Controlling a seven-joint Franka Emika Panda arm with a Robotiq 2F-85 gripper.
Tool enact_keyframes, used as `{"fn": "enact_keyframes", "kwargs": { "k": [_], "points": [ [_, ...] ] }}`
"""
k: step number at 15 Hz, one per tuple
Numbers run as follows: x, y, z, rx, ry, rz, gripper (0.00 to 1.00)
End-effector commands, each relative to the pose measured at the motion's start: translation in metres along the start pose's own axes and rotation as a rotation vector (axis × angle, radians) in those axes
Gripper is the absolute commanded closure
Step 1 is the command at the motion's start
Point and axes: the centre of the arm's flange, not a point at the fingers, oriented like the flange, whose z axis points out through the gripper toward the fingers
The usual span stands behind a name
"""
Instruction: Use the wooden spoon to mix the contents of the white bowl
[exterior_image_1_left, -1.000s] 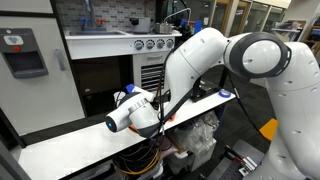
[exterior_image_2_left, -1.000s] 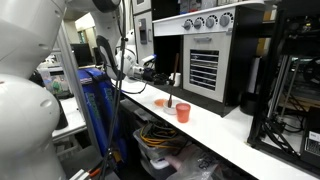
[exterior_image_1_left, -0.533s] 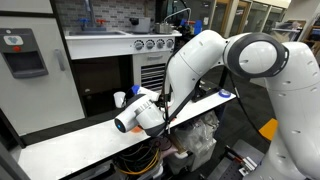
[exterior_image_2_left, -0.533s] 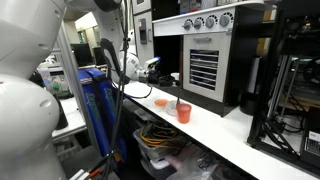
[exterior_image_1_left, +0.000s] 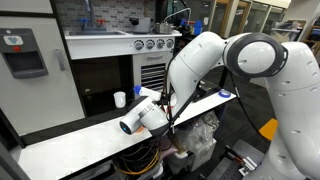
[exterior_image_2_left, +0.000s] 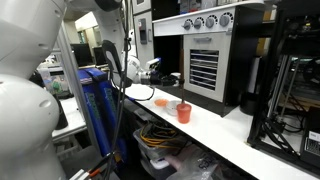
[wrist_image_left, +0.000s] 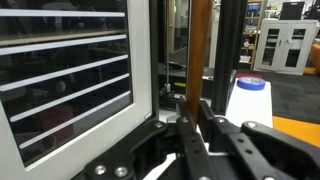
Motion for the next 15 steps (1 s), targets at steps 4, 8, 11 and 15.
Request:
{"fn": "enact_keyframes", "kwargs": {
  "k": [4, 8, 11, 15],
  "points": [
    [0.0, -0.006, -0.01, -0.033, 0.011, -0.013, 0.97],
    [0.003, -0.008, -0.022, -0.045, 0.031, -0.014, 0.97],
    [0.004, -0.008, -0.027, -0.045, 0.048, -0.007, 0.97],
    [0.007, -0.009, -0.033, -0.04, 0.083, 0.017, 0.97]
  ]
}}
